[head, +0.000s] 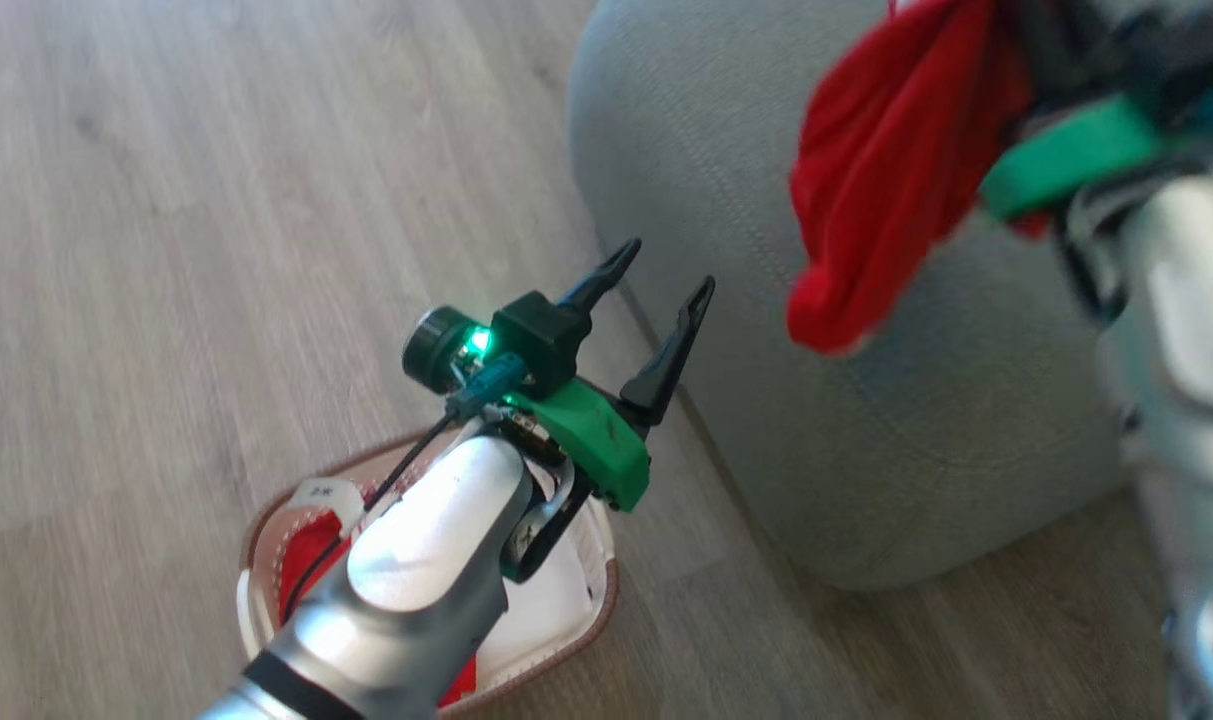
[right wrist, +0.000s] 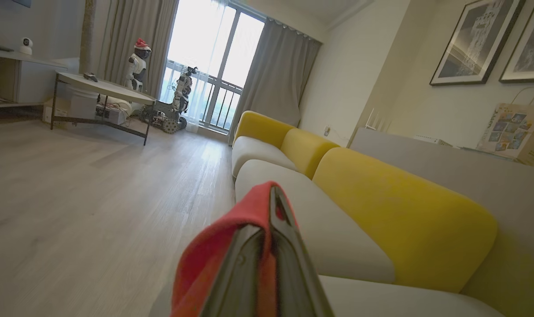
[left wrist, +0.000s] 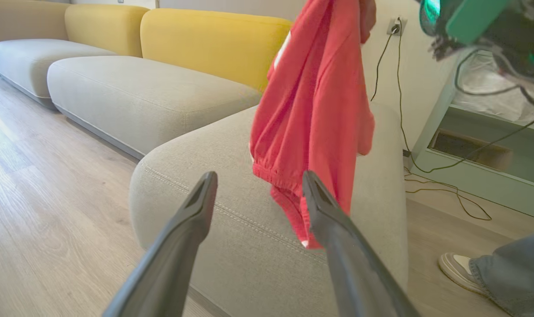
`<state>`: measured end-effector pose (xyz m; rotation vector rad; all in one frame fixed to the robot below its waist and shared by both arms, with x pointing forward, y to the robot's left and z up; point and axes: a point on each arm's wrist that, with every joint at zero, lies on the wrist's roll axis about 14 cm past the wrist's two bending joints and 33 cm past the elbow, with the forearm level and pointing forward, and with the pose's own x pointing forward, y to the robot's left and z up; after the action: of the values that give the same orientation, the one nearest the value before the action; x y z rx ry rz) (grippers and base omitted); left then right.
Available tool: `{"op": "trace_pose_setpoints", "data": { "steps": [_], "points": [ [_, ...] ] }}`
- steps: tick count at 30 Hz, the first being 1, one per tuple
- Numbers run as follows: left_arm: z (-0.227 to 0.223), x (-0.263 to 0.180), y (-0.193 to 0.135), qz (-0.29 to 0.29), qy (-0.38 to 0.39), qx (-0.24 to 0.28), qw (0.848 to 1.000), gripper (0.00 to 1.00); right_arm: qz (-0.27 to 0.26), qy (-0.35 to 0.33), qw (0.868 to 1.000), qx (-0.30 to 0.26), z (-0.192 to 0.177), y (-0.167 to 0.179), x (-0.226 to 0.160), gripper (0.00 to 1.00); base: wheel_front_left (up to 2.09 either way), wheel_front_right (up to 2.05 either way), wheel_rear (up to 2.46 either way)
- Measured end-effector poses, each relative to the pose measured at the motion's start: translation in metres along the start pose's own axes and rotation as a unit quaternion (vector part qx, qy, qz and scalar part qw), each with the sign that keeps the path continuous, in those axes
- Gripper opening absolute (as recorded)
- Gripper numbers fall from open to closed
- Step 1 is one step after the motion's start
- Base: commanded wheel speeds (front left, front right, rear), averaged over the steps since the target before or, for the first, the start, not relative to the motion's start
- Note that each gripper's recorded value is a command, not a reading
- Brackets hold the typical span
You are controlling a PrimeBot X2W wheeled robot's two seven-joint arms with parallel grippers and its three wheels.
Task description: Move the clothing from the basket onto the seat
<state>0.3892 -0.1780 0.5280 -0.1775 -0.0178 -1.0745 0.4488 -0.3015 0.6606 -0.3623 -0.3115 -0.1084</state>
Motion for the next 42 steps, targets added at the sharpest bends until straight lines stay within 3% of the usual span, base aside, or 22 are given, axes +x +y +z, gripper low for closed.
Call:
{"op": "trace_pose_setpoints", "data": {
  "steps": [8, 16, 20, 25, 31, 35, 38, 39, 42],
  "points": [
    [-0.021, -0.005, 0.043, 0.036, 0.009, 0.002, 0.999, 1.00, -0.025, -0.030, 0.999, -0.011, 0.031, -0.034, 0.099, 0.00, 0.00, 0.00, 0.00],
    [-0.040, -0.010, 0.082, 0.065, 0.014, 0.001, 0.998, 1.00, -0.080, -0.010, 0.997, -0.018, 0.008, -0.069, 0.148, 0.00, 0.00, 0.00, 0.00],
    [-0.053, -0.014, 0.098, 0.077, 0.022, 0.000, 0.997, 1.00, -0.095, 0.024, 0.995, -0.013, -0.031, -0.069, 0.156, 0.00, 0.00, 0.00, 0.00],
    [-0.072, -0.019, 0.110, 0.083, 0.035, -0.004, 0.996, 1.00, -0.090, 0.103, 0.991, 0.002, -0.106, -0.046, 0.149, 0.00, 0.00, 0.00, 0.00],
    [-0.091, -0.021, 0.117, 0.081, 0.050, -0.010, 0.995, 1.00, -0.081, 0.214, 0.972, 0.049, -0.204, 0.001, 0.107, 0.00, 0.00, 0.00, 0.00],
    [-0.101, -0.026, 0.123, 0.085, 0.060, -0.013, 0.994, 1.00, -0.067, 0.268, 0.959, 0.060, -0.246, 0.031, 0.076, 0.00, 0.00, 0.00, 0.00],
    [-0.106, -0.029, 0.126, 0.087, 0.066, -0.013, 0.994, 1.00, -0.062, 0.281, 0.956, 0.059, -0.255, 0.039, 0.068, 0.54, 0.00, 0.00, 0.00],
    [-0.106, -0.029, 0.126, 0.088, 0.066, -0.013, 0.994, 1.00, -0.060, 0.282, 0.956, 0.060, -0.256, 0.041, 0.068, 0.97, 0.00, 0.00, 0.00],
    [-0.105, -0.029, 0.127, 0.091, 0.066, -0.010, 0.994, 1.00, -0.050, 0.283, 0.956, 0.064, -0.255, 0.052, 0.067, 1.00, 0.00, 0.00, 0.00]
  ]
}}
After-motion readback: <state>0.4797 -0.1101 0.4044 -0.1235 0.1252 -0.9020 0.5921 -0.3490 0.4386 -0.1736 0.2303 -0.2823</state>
